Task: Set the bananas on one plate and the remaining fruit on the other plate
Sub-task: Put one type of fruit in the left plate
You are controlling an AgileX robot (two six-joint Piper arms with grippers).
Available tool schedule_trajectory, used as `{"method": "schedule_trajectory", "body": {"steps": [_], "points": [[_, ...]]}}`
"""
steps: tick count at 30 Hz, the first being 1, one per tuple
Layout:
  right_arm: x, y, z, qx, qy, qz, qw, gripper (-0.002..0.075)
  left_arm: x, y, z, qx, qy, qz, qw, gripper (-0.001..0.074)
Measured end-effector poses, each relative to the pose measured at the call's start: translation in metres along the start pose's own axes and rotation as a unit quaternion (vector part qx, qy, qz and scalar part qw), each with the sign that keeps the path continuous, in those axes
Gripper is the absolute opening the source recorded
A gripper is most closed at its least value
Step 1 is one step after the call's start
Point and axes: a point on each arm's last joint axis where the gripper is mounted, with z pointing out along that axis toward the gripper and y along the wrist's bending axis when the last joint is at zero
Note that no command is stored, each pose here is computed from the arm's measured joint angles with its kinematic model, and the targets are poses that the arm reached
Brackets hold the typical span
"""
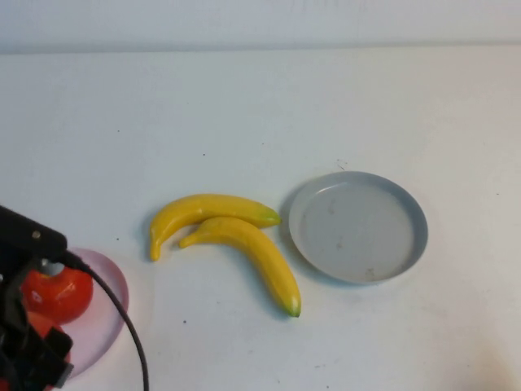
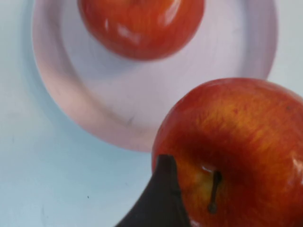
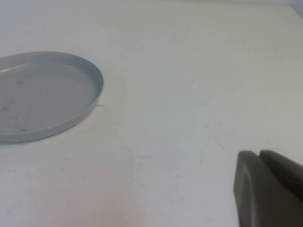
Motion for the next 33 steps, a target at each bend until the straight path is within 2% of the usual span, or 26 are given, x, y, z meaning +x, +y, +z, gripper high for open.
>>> {"method": "schedule_trajectory", "body": {"steps": [5,11,18,22,27,33], "points": [[0.000,0.000,0.000,0.000,0.000,0.000,1.000,-0.0017,0.013,0.006,0.025,-0.003,0.005,-0.033,0.999,0.0587],[0.000,0.000,0.000,0.000,0.000,0.000,1.000,-0.0017,0.002,0.015,0.041,-0.004,-0.039,-0.065,0.997,0.0587],[0.000,0.000,0.000,0.000,0.000,0.000,1.000,-0.0017,-0.008,0.022,0.071,0.001,0.007,-0.081,0.997,0.0586],[0.000,0.000,0.000,0.000,0.000,0.000,1.000,-0.0017,-0.011,0.022,0.075,0.002,0.009,-0.082,0.997,0.0583],[0.000,0.000,0.000,0.000,0.000,0.000,1.000,-0.0017,-0.014,0.024,0.076,-0.003,0.001,-0.096,0.995,0.0667],[0.000,0.000,0.000,0.000,0.000,0.000,1.000,-0.0017,-0.007,0.026,0.052,-0.004,-0.006,-0.117,0.993,0.0668]]}}
